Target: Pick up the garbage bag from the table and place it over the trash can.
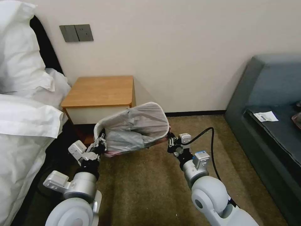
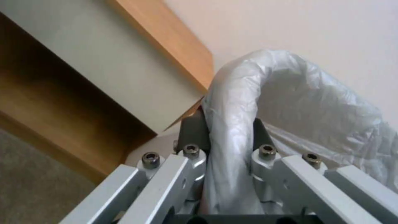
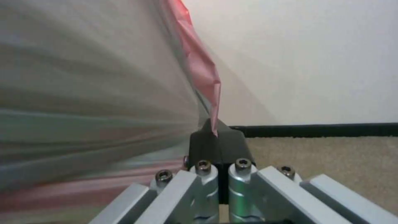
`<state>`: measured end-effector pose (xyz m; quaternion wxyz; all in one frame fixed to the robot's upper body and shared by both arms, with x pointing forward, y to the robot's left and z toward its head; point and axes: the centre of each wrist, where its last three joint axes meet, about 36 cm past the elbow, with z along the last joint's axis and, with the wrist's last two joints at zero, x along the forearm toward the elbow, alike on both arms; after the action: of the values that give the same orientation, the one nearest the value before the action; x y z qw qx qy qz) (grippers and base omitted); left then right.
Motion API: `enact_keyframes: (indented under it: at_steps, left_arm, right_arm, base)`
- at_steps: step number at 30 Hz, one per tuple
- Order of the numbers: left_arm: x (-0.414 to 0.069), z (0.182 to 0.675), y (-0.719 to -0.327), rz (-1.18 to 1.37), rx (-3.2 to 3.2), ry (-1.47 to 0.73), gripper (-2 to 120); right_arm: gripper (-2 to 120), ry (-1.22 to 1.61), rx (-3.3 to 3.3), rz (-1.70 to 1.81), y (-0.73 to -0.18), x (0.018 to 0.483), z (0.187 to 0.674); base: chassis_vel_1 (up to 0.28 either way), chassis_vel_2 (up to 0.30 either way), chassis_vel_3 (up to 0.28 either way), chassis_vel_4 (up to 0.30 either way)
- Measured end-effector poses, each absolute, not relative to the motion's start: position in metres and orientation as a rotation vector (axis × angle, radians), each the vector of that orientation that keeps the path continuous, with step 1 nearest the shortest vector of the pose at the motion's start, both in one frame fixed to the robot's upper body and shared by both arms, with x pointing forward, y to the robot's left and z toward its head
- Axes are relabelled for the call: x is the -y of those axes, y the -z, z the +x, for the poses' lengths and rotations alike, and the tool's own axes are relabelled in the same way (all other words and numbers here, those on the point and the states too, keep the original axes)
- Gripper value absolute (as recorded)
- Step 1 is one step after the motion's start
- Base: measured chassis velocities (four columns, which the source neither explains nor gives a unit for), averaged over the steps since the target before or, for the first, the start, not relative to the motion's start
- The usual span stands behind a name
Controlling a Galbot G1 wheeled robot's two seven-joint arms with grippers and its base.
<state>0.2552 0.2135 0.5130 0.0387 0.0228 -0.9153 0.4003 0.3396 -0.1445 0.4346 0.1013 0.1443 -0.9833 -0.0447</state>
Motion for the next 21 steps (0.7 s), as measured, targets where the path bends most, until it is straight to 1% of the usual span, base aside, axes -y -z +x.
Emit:
enact_keyframes:
  at_steps: [12, 21]
  left_arm:
    - [-0.215, 0.258, -0.513, 0.082, 2.828, -1.206, 9]
    - [-0.213, 0.255, -0.521, 0.053, 2.785, -1.294, 9]
  right_arm:
    - [0, 0.067, 2.920, 0.399, -0.423, 0.148, 0.342]
    - [0, 0.054, 2.933, 0.399, -0.419, 0.147, 0.346]
  base:
    - [0.000, 0.000, 0.000, 0.000]
    - [0.000, 0.000, 0.000, 0.000]
